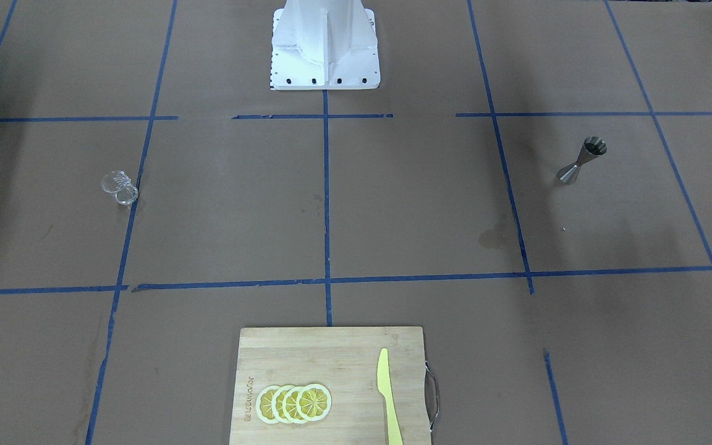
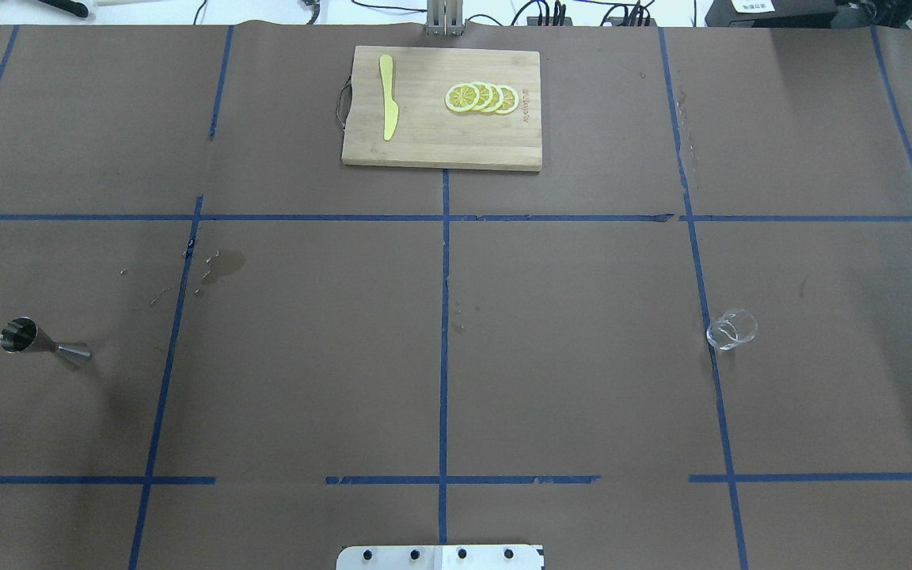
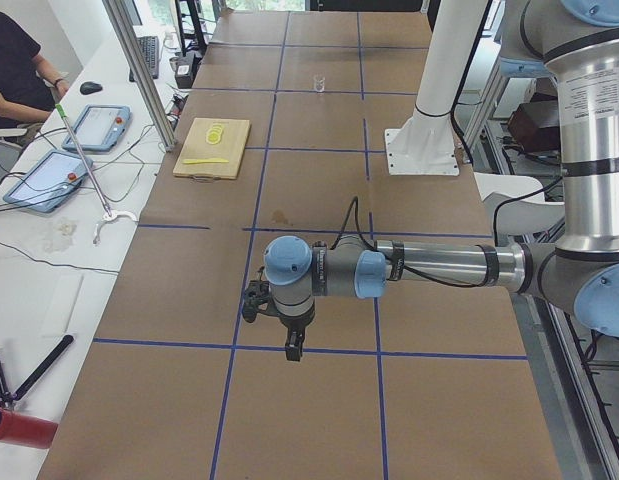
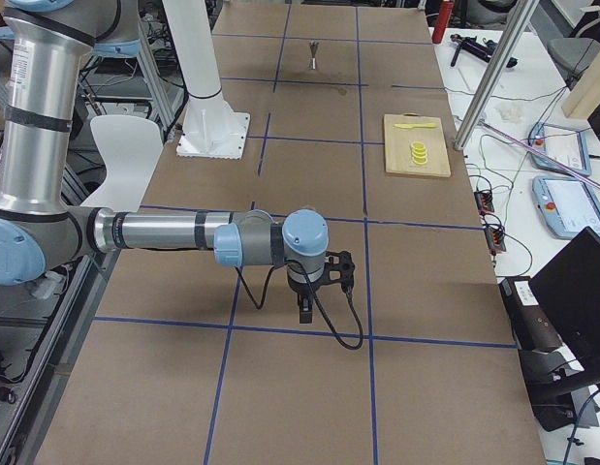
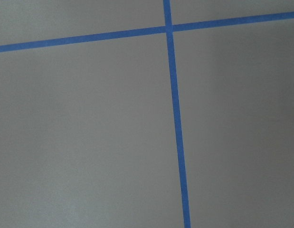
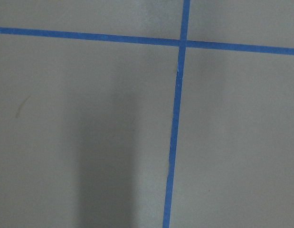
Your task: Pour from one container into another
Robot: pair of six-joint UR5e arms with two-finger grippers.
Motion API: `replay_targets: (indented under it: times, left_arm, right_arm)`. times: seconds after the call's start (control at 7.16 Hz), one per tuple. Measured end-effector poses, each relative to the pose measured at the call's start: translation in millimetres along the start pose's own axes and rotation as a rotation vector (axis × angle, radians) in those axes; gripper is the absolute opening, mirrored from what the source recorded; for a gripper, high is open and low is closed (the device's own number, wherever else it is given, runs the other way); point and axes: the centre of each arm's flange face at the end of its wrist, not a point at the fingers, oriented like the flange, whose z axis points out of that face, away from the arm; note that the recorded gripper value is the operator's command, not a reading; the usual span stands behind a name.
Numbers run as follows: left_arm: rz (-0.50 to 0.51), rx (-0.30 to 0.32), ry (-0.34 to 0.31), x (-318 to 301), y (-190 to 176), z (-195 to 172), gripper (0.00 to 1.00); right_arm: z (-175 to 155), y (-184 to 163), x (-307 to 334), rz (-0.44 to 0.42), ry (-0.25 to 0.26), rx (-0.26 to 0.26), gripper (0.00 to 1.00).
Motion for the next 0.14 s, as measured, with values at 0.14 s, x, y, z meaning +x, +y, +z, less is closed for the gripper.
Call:
replay_targets:
  times: [0.14]
  left_arm:
    - [0.001, 0.001, 0.0, 0.4, -0.5, -0.4, 1.0]
  right_arm:
    - [0.3, 0.1, 0.3, 0.001, 0.001, -0.001, 1.0]
